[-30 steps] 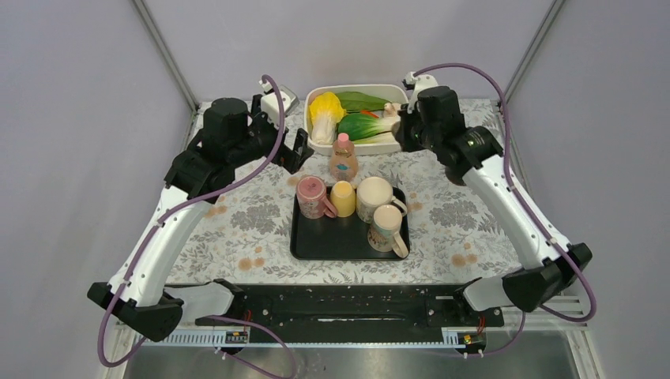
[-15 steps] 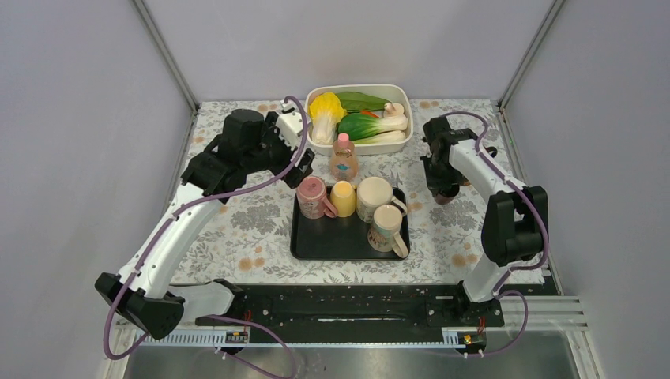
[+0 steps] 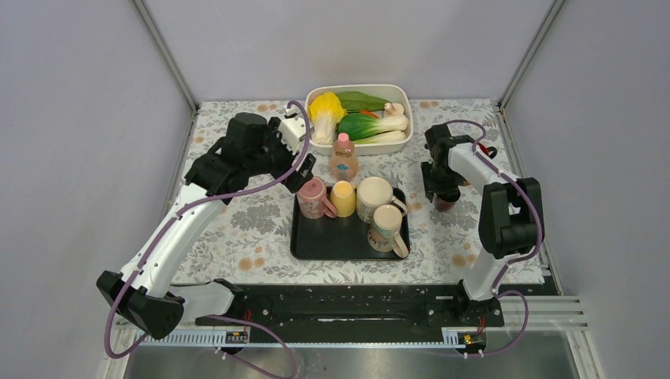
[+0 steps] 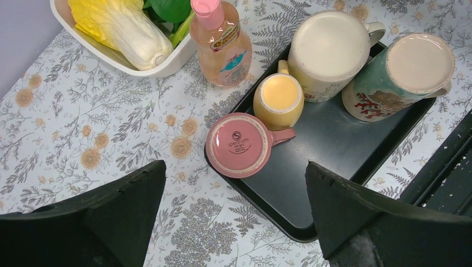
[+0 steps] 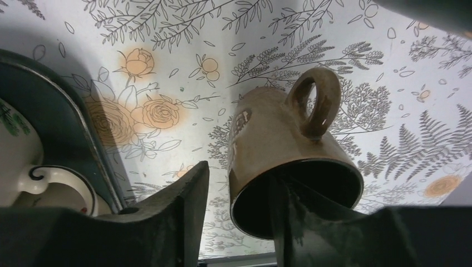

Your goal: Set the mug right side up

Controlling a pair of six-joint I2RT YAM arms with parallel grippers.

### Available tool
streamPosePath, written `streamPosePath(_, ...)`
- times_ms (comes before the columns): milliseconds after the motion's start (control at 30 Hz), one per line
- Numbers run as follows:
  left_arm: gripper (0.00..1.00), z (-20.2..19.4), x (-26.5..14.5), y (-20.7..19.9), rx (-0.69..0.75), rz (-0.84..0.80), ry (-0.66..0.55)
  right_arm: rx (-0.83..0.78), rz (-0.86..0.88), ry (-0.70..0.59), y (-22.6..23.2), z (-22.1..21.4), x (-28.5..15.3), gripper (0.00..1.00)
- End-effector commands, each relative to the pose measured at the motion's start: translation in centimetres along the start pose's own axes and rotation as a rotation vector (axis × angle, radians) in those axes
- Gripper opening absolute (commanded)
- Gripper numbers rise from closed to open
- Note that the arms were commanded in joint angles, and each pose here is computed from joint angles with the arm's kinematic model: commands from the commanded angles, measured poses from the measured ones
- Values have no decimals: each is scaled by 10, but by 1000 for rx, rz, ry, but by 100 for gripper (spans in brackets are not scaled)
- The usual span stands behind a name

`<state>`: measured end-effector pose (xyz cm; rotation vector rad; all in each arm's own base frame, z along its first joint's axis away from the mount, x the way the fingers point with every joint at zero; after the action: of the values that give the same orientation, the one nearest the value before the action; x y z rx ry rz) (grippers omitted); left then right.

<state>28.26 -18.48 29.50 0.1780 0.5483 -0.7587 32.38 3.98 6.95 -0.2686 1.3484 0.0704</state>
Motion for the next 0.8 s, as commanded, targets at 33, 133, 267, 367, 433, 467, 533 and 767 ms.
streamPosePath(33, 99, 8, 1, -4, 14, -27, -40, 15, -34, -76, -10, 6, -26, 60)
streamPosePath(133, 99, 9, -1, -4, 18, -26, -46, 25, -28, -149, -10, 9, -55, 75)
streamPosePath(267, 99, 11, -2, -4, 17, -24, -59, -39, 33, -315, 13, 1, -106, 84)
streamPosePath(367, 99, 8, -1, -3, 15, -16, -68, -103, 138, -388, 44, -28, -121, 84)
streamPosePath(433, 99, 6, 0, -2, 16, -10, -75, -164, 240, -422, 67, -50, -125, 84)
streamPosePath(467, 99, 5, 1, -2, 15, -10, -75, -218, 294, -449, 80, -60, -128, 83)
streamPosePath(533, 99, 5, 2, -1, 13, -6, -78, -367, 379, -484, 105, -81, -129, 83)
streamPosePath(767, 99, 9, -5, -3, 4, -4, -102, -534, 365, -515, 123, -85, -130, 95)
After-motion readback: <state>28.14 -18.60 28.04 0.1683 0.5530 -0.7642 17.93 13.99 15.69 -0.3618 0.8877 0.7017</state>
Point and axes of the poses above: each gripper's point midway between its finger pads, its own x axis out along the fingers, its own y axis along the line the jaws close on, z = x × y, the point moved 1 cm from there along -x, back along the fingers, and after that the axes turned 10 degrees about -x, right-handed, at the moved point
